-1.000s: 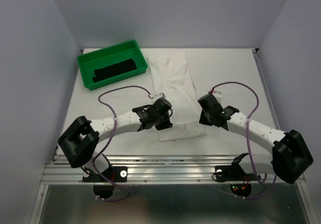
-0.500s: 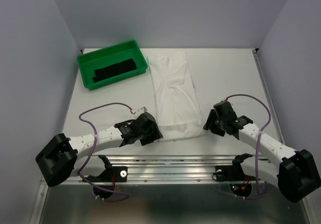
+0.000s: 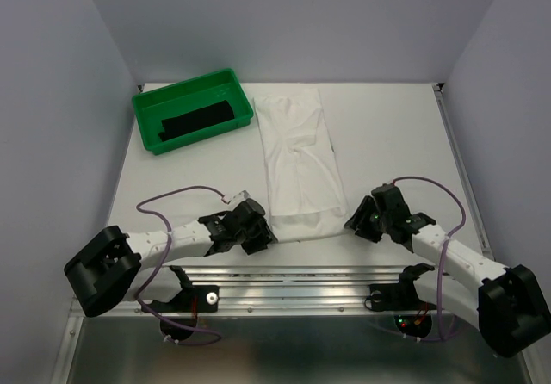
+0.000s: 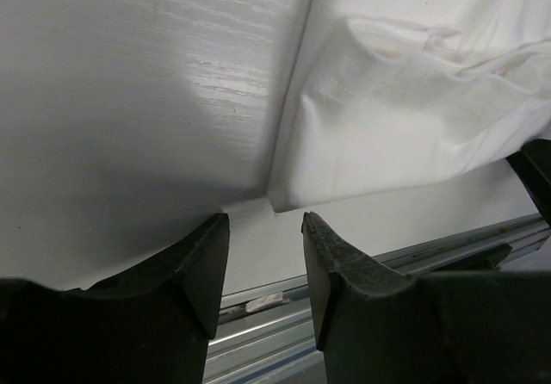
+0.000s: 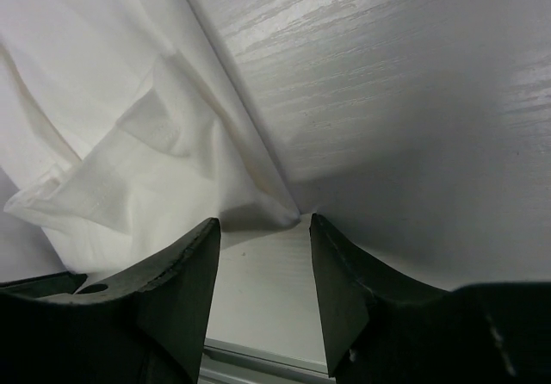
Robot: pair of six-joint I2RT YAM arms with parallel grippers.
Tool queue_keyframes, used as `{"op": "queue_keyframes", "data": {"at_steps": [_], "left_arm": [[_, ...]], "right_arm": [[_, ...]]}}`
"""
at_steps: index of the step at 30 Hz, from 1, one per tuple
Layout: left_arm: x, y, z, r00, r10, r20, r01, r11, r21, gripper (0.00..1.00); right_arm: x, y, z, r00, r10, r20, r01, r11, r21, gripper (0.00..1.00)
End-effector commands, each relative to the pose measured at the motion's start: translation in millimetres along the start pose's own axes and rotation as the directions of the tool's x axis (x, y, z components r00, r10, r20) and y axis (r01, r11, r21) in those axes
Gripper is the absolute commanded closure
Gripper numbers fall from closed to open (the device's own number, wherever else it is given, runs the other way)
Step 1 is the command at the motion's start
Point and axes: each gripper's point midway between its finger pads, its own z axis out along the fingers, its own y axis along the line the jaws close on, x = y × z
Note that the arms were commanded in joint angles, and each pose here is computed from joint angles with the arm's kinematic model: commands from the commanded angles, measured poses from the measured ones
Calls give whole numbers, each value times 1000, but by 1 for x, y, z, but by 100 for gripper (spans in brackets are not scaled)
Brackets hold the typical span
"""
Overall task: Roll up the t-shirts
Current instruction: Roll the T-shirt to the center of the board.
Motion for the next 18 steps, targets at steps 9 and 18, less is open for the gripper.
{"op": "queue_keyframes", "data": {"at_steps": [9, 18], "left_arm": [[0, 5, 10, 999, -48, 11, 48, 999, -17, 58], [-1, 2, 14, 997, -71, 21, 72, 997, -12, 67]], "right_arm": [[2, -9, 5, 1000, 19, 6, -19, 1000, 17, 69], [1, -8, 5, 1000, 10, 5, -10, 1000, 21, 87]]}}
